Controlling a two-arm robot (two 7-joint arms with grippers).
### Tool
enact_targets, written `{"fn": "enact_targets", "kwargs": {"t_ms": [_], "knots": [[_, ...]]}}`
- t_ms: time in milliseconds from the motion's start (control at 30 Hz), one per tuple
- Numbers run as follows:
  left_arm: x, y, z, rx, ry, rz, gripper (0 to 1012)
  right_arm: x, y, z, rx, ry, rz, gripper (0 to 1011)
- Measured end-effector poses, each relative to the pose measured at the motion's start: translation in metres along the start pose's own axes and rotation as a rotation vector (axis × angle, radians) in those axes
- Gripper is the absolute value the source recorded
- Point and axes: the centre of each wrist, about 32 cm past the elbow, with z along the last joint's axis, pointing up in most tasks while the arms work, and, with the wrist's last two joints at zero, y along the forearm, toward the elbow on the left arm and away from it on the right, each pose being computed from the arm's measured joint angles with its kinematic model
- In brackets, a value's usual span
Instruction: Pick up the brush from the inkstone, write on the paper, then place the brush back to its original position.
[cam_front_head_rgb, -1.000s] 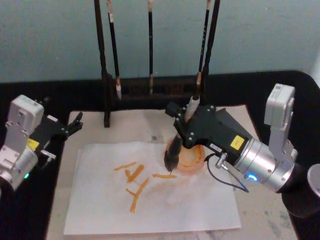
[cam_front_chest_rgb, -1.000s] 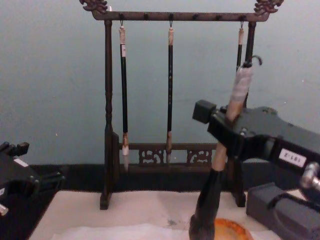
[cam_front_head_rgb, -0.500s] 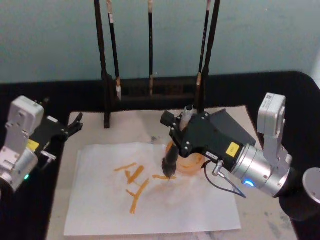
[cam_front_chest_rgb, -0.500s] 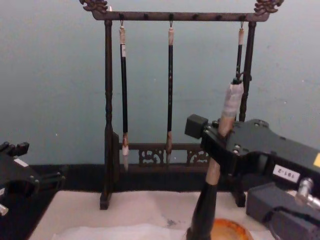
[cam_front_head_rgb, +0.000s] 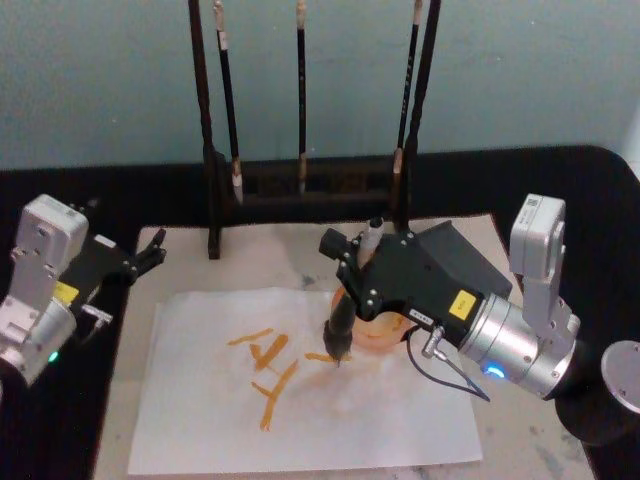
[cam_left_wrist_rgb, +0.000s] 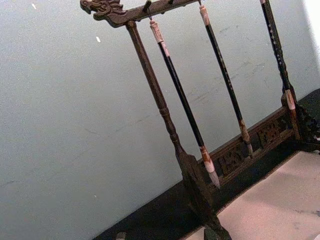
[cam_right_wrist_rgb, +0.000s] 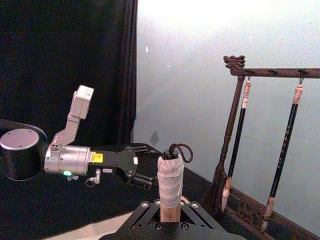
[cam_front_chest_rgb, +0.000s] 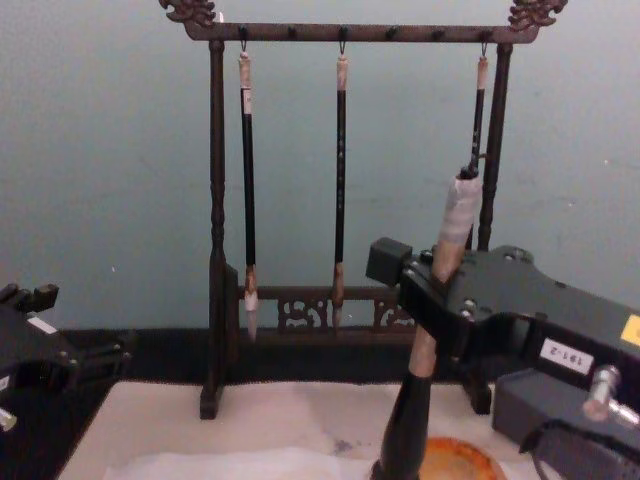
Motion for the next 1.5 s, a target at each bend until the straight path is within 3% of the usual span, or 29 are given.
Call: {"fn": "enact_targets", "kwargs": {"t_ms": [500,1500], "knots": [[0.0000,0.0000,0.0000,0.000,0.000,0.000,1010,-0.001,0.000,-0.003,-0.013,0.007,0.005,5],[0.0000,0.0000,0.0000,0.000,0.000,0.000,1010,-0.016,-0.013,0.003,-0.036,0.035,0.052,5]]}}
